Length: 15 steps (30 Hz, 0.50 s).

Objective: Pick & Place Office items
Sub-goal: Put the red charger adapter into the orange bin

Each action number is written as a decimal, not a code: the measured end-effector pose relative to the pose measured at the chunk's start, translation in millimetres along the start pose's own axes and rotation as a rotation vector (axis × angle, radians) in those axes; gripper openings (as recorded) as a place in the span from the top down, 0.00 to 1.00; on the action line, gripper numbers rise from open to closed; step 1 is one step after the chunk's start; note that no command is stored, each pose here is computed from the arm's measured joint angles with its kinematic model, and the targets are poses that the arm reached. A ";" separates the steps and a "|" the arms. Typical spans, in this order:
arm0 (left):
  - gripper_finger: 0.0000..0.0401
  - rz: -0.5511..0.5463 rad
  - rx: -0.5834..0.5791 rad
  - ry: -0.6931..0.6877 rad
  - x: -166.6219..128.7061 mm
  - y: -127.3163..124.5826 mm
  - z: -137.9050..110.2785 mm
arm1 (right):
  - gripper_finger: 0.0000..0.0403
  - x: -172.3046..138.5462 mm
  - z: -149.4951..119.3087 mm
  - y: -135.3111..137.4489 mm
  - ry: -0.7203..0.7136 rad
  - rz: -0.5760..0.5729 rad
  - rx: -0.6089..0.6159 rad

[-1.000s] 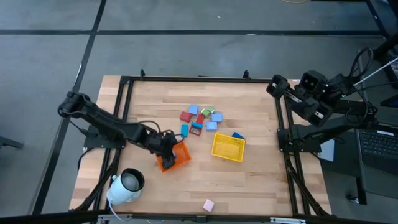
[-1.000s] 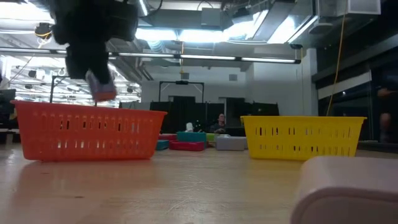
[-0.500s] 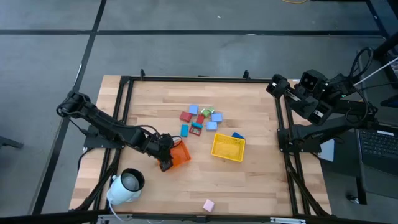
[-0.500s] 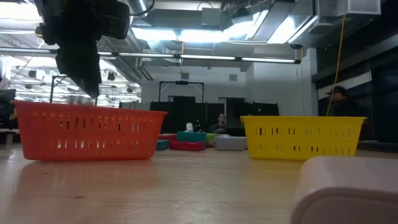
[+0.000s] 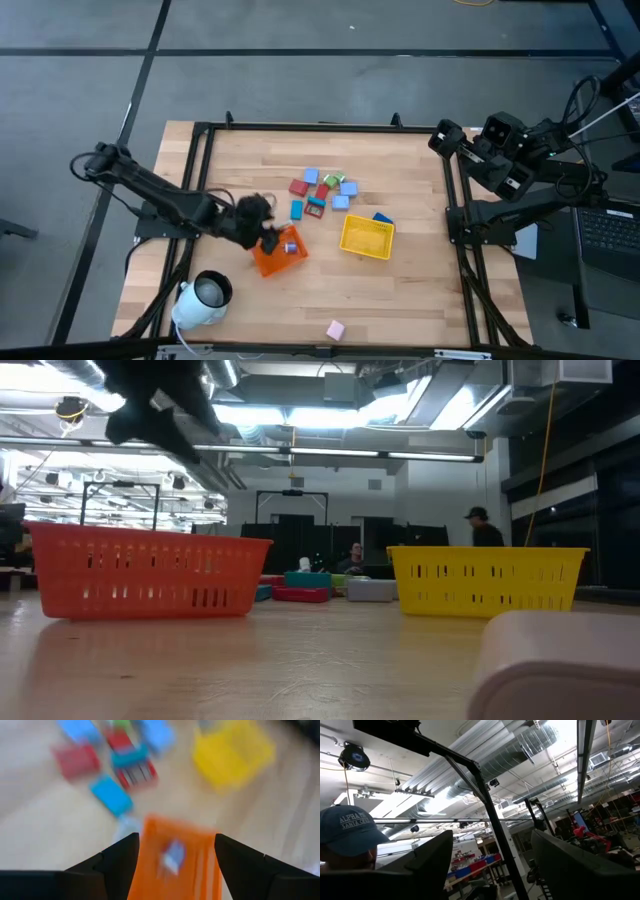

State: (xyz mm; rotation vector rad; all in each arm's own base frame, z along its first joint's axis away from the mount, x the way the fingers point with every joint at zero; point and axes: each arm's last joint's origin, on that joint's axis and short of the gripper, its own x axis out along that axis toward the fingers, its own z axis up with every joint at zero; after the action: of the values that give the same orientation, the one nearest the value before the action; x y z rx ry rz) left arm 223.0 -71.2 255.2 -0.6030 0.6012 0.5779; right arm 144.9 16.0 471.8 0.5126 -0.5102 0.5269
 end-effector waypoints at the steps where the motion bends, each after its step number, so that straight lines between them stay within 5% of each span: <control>1: 0.37 0.015 -0.048 -0.057 -2.8 3.0 6.2 | 0.31 0.0 0.0 0.0 0.000 0.000 0.004; 4: 0.37 0.046 -0.141 -0.104 -5.4 15.4 23.1 | 0.31 0.0 0.0 0.0 0.000 0.000 0.015; 10: 0.37 0.133 0.002 0.114 17.8 40.2 35.6 | 0.31 0.0 0.0 0.0 0.001 0.000 0.002; 15: 0.37 0.070 0.327 0.166 28.0 38.7 58.0 | 0.31 0.0 -0.3 -0.2 0.003 -0.002 0.000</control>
State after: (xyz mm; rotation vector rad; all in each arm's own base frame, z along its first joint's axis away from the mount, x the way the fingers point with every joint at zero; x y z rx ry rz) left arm 236.8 2.3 262.1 -0.3239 0.8567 0.4838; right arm 145.1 16.0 471.5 0.5124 -0.5068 0.5261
